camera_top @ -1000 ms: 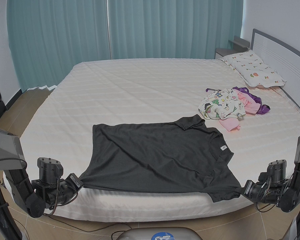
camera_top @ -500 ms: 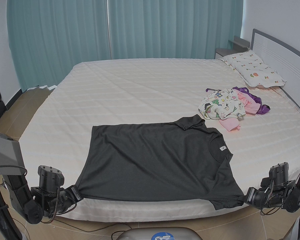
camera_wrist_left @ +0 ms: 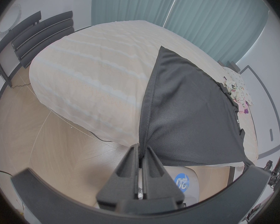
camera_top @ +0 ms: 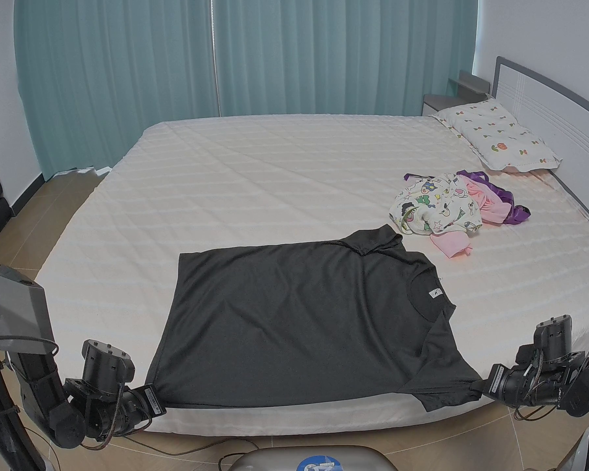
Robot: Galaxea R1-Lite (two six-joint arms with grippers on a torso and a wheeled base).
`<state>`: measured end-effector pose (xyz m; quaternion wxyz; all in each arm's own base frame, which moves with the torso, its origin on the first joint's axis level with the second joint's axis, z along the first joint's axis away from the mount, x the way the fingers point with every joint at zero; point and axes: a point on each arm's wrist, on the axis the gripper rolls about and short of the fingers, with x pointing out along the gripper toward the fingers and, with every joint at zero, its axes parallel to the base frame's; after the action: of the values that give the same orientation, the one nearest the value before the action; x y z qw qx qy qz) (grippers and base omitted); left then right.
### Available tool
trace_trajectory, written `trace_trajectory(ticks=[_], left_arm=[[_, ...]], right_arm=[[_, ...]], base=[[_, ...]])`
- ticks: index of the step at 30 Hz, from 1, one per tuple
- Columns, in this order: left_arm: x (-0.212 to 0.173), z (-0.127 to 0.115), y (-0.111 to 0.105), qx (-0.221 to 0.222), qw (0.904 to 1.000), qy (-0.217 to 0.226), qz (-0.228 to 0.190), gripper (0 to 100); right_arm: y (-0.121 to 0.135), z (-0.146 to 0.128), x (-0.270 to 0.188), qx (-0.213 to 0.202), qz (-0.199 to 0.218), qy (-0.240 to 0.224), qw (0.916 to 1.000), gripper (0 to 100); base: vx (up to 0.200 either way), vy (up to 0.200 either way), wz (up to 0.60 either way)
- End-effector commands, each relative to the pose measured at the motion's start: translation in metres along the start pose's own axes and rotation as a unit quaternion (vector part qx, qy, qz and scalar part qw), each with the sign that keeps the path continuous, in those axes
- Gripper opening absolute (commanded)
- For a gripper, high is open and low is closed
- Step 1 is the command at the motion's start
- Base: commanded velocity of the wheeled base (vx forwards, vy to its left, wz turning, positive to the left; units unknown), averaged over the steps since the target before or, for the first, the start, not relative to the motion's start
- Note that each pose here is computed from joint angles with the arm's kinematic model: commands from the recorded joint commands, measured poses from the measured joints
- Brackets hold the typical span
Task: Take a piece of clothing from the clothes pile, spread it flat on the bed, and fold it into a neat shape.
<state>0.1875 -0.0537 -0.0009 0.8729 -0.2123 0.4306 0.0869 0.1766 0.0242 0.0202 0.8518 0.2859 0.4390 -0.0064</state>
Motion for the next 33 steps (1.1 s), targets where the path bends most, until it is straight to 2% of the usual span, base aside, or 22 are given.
trace_trajectory(ticks=[1,4,13,20,23,25,32,33], left_arm=[[-0.003,0.002,0.001,-0.003,1.0,-0.005,-0.002,0],[-0.006,0.0,0.001,-0.001,1.0,0.003,-0.004,0],[-0.007,-0.003,0.001,0.002,0.9997,0.021,-0.01,0],[-0.01,-0.004,0.002,0.005,0.9996,0.026,-0.01,0],[-0.011,0.014,-0.012,-0.006,0.9989,-0.017,-0.043,0],[-0.011,0.027,-0.02,-0.012,0.9972,-0.041,-0.061,0],[-0.013,0.052,-0.04,-0.026,0.9948,-0.061,-0.078,0],[-0.009,0.064,-0.047,-0.042,0.9934,-0.073,-0.078,0]], right_arm=[[-0.005,-0.007,-0.009,-0.013,-0.017,0.02,0.9996,0],[-0.01,-0.01,-0.01,-0.034,-0.038,0.034,0.9981,0],[-0.014,-0.007,-0.013,-0.042,-0.046,0.028,0.9977,0],[-0.01,-0.001,-0.017,-0.038,-0.028,-0.005,0.9989,0],[0.0,0.015,-0.017,-0.043,0.008,-0.059,0.9973,0],[0.005,0.024,-0.014,-0.047,0.015,-0.077,0.9958,0],[0.018,0.043,-0.007,-0.056,0.041,-0.108,0.9918,0],[0.022,0.05,-0.004,-0.055,0.049,-0.117,0.9904,0]], base=[[0.0,0.0,0.0],[0.0,0.0,0.0],[0.0,0.0,0.0],[0.0,0.0,0.0],[0.0,0.0,0.0],[0.0,0.0,0.0],[0.0,0.0,0.0],[0.0,0.0,0.0]])
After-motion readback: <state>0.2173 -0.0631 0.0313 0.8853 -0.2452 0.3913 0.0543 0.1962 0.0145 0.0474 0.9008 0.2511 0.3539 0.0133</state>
